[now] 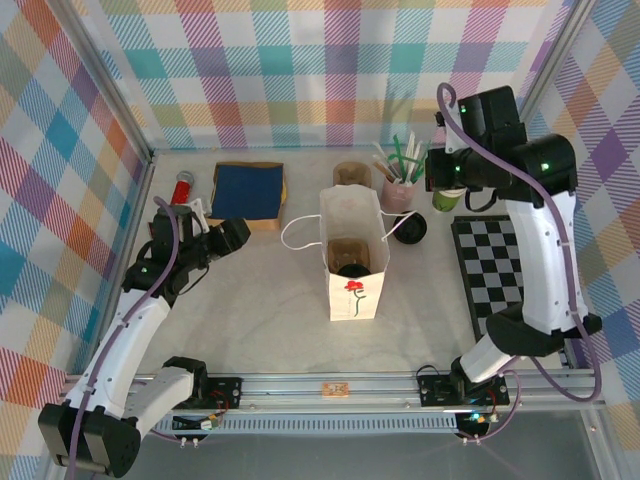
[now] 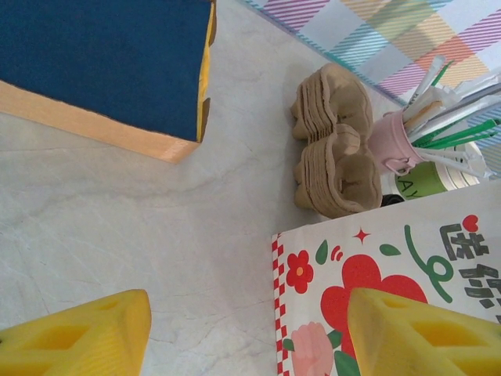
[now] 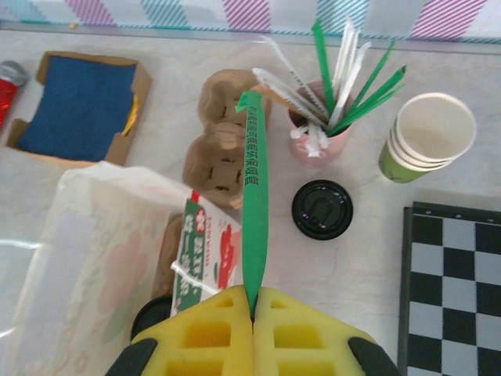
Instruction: Pack the takeout coffee
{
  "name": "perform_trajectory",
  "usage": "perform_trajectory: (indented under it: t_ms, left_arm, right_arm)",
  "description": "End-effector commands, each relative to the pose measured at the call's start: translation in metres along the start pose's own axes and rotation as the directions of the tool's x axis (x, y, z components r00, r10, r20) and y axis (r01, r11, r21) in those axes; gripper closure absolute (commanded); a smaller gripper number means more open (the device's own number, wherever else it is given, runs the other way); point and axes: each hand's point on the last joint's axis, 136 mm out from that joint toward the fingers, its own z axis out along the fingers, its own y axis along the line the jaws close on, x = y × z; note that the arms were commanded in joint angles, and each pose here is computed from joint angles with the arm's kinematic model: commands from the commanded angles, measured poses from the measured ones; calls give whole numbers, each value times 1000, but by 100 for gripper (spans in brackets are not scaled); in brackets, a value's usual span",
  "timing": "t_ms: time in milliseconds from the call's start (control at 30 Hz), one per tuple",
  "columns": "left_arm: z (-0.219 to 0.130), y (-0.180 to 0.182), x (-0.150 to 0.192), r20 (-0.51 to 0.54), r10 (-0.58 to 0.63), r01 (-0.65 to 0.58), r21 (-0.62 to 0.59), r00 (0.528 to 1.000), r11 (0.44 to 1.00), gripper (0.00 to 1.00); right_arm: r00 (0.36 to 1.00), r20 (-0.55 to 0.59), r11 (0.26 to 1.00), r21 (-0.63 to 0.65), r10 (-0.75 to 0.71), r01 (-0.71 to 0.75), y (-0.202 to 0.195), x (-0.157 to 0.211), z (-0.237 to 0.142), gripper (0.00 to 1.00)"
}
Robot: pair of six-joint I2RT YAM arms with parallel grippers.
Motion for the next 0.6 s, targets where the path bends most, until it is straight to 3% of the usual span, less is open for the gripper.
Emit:
perform_trajectory:
  t_ms: [0,300,567]
  left_arm:
    - [-7,-14,-12,33,43,-44,31,999,999,33]
    - [-6,-17,-14,36,44,-45,36,998,998,33]
    - [-5,-17,-12,31,39,-40,36,999,999,33]
  right_arm:
    - [1000,-10,993,-122,1,-3,19,14,-24,100]
    - [1000,-15,960,-279,-17,12,44,28,-48,100]
    - [996,-81,951,-308,-35,9,54,42,-42,100]
